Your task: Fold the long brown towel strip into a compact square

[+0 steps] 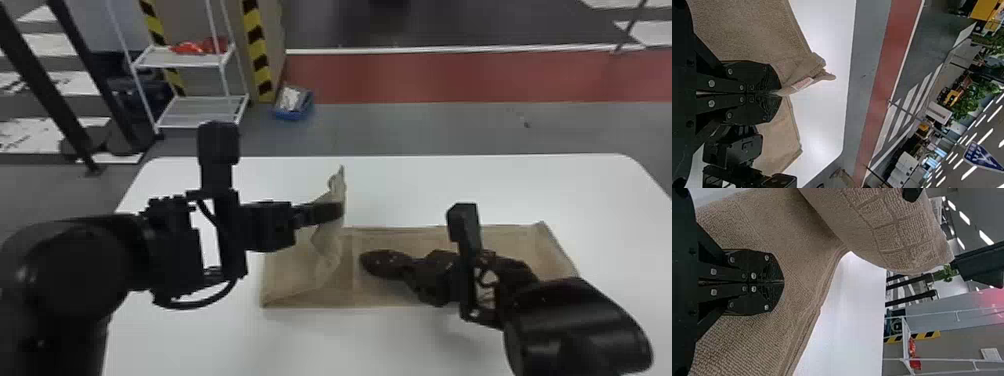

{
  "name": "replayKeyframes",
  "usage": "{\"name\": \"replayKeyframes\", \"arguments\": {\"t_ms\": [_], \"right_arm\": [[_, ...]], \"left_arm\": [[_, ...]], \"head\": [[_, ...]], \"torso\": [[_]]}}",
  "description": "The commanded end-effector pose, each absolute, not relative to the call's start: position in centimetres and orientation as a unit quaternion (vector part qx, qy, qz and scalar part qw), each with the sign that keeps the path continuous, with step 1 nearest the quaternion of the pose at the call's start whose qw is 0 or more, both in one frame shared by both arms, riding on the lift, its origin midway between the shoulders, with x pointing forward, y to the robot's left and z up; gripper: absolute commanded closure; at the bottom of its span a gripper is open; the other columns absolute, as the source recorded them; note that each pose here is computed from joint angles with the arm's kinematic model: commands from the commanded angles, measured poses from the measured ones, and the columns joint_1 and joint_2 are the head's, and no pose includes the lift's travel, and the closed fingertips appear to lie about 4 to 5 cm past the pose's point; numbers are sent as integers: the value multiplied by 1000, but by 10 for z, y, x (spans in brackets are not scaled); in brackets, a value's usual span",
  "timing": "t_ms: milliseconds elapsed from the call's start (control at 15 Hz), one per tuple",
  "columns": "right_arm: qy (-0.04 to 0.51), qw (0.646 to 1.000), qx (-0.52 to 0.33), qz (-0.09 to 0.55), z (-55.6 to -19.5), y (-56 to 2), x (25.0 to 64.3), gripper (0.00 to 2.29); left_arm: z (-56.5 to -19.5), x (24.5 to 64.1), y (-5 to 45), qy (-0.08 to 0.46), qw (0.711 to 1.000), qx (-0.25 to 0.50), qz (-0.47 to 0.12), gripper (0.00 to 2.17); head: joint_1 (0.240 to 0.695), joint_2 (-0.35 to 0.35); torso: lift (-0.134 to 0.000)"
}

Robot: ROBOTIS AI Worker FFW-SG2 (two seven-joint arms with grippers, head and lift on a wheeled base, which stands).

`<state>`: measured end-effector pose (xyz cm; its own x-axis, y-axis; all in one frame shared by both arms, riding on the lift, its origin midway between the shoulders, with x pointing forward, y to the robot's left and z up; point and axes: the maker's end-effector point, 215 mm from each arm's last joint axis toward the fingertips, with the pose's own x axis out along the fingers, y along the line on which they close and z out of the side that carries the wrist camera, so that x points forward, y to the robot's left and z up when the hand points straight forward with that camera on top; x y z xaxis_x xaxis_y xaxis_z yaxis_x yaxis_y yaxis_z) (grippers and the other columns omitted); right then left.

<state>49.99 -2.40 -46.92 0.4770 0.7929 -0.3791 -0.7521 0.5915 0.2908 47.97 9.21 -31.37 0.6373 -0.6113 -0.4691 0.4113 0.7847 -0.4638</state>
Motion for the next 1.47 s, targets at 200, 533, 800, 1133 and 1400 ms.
{"name": "replayKeyframes", "arguments": {"t_ms": [200, 533, 800, 1133, 1400], "right_arm": [[205, 889, 66, 403, -445, -81, 507, 1447], [161, 921, 80, 345, -408, -169, 518, 1274], [131, 935, 94, 317, -394, -231, 514, 1274], [110, 943, 97, 300, -396, -286, 503, 1274], [115, 943, 102, 297, -402, -293, 496, 1214]], "left_arm": [[-316, 479, 93, 316, 891, -158, -286, 1379], [-326, 473, 61, 327, 888, -125, -297, 1443], [-335, 479, 18, 326, 893, -91, -296, 1474], [-337, 480, -41, 317, 896, -65, -305, 1474], [-346, 484, -57, 309, 897, -75, -307, 1200]], "head": [[695, 59], [695, -31], [695, -154], [695, -294], [695, -350]], "torso": [[-124], [-124], [-124], [-124], [-124]]}}
